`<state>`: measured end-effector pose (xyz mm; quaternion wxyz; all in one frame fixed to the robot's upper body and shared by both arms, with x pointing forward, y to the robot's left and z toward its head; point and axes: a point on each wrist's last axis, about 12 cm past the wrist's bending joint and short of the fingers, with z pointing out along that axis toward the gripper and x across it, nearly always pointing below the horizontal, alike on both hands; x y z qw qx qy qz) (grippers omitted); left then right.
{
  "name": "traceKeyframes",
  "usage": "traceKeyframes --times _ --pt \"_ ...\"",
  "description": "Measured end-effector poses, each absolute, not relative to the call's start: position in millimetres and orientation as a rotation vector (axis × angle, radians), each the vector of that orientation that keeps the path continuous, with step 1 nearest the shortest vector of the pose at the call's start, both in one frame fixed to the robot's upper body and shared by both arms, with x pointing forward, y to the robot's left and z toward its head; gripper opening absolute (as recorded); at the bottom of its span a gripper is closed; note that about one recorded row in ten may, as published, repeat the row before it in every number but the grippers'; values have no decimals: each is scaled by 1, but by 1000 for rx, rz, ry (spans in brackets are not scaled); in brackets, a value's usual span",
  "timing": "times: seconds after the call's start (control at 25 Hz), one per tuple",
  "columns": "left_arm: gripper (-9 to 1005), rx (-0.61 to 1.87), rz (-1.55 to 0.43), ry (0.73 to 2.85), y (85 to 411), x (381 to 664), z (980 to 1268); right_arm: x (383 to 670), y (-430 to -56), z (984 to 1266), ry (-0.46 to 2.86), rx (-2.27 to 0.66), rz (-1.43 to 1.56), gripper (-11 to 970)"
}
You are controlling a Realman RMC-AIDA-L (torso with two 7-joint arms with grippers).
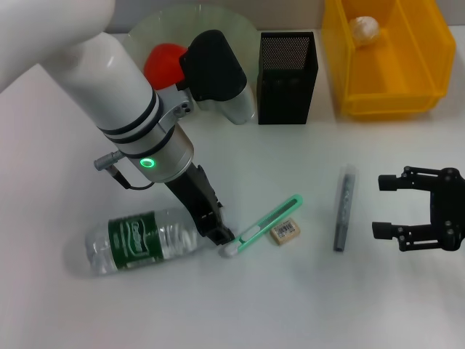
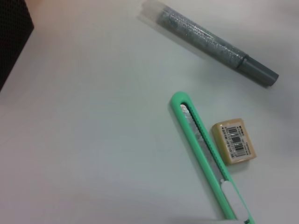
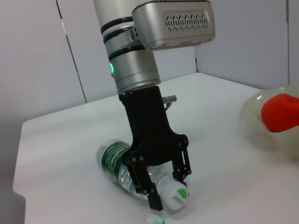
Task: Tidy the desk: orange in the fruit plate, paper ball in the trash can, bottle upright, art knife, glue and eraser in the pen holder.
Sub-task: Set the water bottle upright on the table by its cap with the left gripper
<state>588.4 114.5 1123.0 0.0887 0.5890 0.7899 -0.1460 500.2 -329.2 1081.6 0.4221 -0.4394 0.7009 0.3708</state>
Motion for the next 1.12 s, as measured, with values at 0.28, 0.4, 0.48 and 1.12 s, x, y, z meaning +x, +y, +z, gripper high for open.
traceKeyframes --times 0.28,0.4,0.48,1.12 --pt "463 1686 -510 2296 122 591 1140 501 -329 1083 1754 -1085 930 835" --pt "454 1596 -639 2215 139 592 1159 501 -330 1083 1760 -1078 935 834" --pt "449 1519 -734 2142 156 594 1172 502 -329 1084 1760 -1076 936 834" --pt "449 1230 -1002 1791 239 580 1173 507 -325 1089 1760 -1072 947 834"
